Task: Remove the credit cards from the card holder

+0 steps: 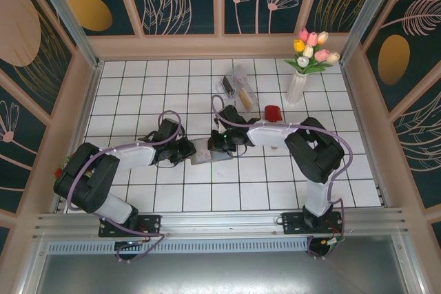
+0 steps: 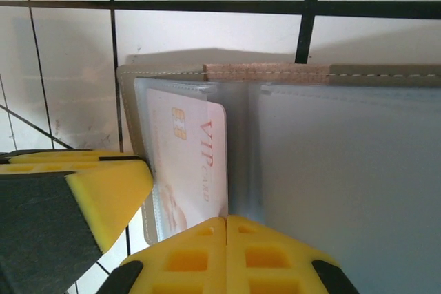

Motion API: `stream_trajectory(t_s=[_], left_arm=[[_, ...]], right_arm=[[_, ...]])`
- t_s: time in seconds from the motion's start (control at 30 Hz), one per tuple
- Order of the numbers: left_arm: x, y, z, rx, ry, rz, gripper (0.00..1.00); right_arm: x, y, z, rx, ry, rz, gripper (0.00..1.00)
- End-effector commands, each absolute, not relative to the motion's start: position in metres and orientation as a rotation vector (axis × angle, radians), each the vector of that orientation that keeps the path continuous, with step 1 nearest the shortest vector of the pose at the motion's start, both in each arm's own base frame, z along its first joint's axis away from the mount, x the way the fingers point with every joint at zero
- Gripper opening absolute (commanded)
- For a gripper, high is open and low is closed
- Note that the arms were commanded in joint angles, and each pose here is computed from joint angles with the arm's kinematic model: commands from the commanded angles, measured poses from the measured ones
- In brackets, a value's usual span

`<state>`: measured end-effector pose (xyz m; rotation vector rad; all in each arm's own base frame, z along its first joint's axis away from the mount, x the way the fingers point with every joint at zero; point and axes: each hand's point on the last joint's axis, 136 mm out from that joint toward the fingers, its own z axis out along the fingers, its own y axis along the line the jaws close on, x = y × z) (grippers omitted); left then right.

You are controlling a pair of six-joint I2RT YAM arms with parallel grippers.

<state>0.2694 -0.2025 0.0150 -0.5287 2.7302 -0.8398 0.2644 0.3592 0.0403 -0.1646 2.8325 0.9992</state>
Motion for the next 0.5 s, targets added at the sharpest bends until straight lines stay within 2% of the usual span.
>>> stream_trajectory(t_s=[0.0, 0.27, 0.47], left_arm=[[0.253, -0.19, -0.003, -0.535, 2.824, -0.723, 0.16], [0.268, -0.201, 0.02, -0.434, 2.767, -0.777, 0.15], [0.284, -0.222, 0.052, -0.34, 2.675, -0.927, 0.1]], right_arm=[[0.264, 0.351, 0.046, -0.179, 2.824, 0.977, 0.06], [0.26, 0.347, 0.032, -0.176, 2.853, 0.965, 0.06], [0.259, 0.352, 0.031, -0.196, 2.853, 0.992, 0.06]])
